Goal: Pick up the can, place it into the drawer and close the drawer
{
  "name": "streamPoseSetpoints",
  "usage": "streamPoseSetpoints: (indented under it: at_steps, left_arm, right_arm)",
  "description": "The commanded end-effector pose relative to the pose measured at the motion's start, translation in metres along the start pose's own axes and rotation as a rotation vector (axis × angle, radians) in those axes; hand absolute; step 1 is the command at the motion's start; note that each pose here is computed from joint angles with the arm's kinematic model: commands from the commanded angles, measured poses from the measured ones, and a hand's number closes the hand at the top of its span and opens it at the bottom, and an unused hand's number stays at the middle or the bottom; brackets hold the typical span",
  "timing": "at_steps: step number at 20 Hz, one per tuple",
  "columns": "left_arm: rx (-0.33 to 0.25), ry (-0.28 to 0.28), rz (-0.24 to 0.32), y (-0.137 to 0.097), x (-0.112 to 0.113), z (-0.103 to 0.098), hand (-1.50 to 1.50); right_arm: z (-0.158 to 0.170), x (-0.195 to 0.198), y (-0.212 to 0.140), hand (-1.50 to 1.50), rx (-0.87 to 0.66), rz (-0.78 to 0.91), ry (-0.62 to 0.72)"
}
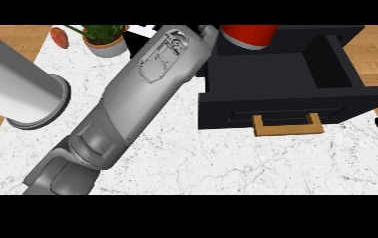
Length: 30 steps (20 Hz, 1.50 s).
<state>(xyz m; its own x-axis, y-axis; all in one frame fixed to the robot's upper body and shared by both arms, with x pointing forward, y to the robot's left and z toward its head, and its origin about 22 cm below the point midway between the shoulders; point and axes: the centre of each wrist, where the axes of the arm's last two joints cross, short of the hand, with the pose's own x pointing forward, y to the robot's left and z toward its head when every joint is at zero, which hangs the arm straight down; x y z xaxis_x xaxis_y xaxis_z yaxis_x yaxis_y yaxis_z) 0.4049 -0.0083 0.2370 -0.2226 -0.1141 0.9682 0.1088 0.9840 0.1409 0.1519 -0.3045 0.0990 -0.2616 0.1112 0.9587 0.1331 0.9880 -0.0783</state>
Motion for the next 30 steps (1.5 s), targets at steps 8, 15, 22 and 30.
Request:
streamPoseSetpoints:
  at_steps: [8, 15, 22, 30]
  left_arm:
    - [-0.014, 0.002, -0.086, -0.008, 0.006, -0.022, 1.50]
    - [0.041, 0.029, -0.107, -0.007, -0.036, -0.015, 1.50]
    - [0.077, 0.010, -0.170, -0.011, -0.039, -0.015, 1.50]
    - [0.075, -0.016, -0.234, -0.005, -0.064, -0.012, 1.50]
  right_arm:
    - [-0.007, -0.003, 0.004, -1.50, 0.007, 0.001, 0.007]
    - [-0.012, 0.003, -0.007, -1.50, 0.027, 0.002, -0.001]
    - [-0.031, -0.004, 0.012, -1.50, 0.031, -0.008, -0.031]
    - [-0.031, 0.001, 0.009, -1.50, 0.037, 0.000, -0.025]
